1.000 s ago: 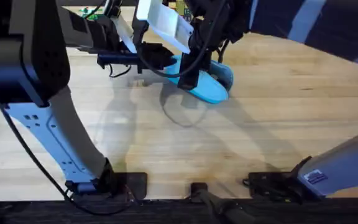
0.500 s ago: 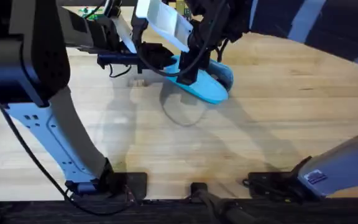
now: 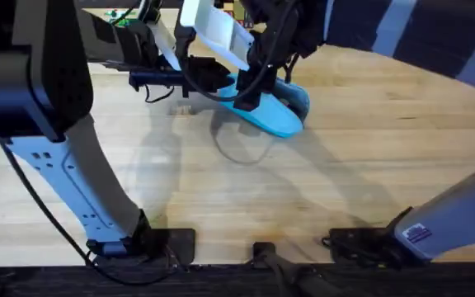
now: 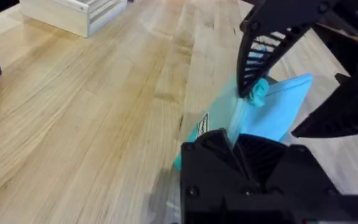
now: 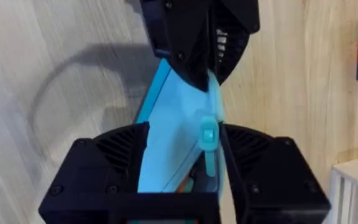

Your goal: Unzip the bag, pick up the pens from the table one at a time and place them inside, then zip the bag closed.

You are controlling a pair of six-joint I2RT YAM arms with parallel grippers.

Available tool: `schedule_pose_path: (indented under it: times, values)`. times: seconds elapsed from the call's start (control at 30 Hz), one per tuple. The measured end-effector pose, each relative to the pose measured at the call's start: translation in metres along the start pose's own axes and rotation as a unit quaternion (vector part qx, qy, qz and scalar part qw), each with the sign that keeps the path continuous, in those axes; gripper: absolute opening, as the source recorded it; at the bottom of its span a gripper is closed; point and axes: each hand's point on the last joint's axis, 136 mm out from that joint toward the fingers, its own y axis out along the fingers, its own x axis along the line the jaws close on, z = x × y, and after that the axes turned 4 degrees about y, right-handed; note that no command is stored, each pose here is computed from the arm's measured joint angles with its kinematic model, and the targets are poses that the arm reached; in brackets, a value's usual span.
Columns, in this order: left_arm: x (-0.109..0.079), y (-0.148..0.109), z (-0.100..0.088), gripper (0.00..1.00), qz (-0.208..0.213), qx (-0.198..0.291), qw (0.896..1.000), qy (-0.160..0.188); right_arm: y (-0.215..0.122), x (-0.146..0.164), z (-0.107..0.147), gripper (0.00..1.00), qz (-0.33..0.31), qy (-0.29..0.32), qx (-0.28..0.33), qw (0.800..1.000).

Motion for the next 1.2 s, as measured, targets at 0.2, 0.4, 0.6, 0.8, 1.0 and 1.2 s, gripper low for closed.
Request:
schedule_pose_path:
  times: [0.2, 0.4, 0.6, 0.8, 1.0, 1.2]
  values:
    - [0.000, 0.000, 0.000, 0.042, 0.000, 0.000, 1.000, 0.000, 0.000, -0.003, -0.002, 0.543, 0.005, 0.001, -0.005, 1.000]
    - [0.000, 0.000, 0.000, 0.042, 0.000, 0.000, 1.000, 0.000, 0.000, -0.010, -0.008, 0.314, 0.017, 0.002, -0.019, 1.000]
    - [0.000, 0.000, 0.000, 0.042, 0.000, 0.000, 1.000, -0.002, -0.001, -0.014, -0.007, 0.151, 0.021, 0.006, -0.020, 1.000]
    - [0.000, 0.000, 0.000, 0.042, 0.000, 0.000, 1.000, -0.002, -0.001, -0.017, -0.005, 0.041, 0.022, 0.009, -0.021, 1.000]
    - [0.000, 0.000, 0.000, 0.042, 0.000, 0.000, 1.000, -0.002, -0.001, -0.017, -0.005, 0.034, 0.022, 0.010, -0.020, 0.999]
    - [0.000, 0.000, 0.000, 0.042, 0.000, 0.000, 1.000, -0.002, -0.002, -0.019, -0.004, 0.031, 0.028, 0.012, -0.016, 0.999]
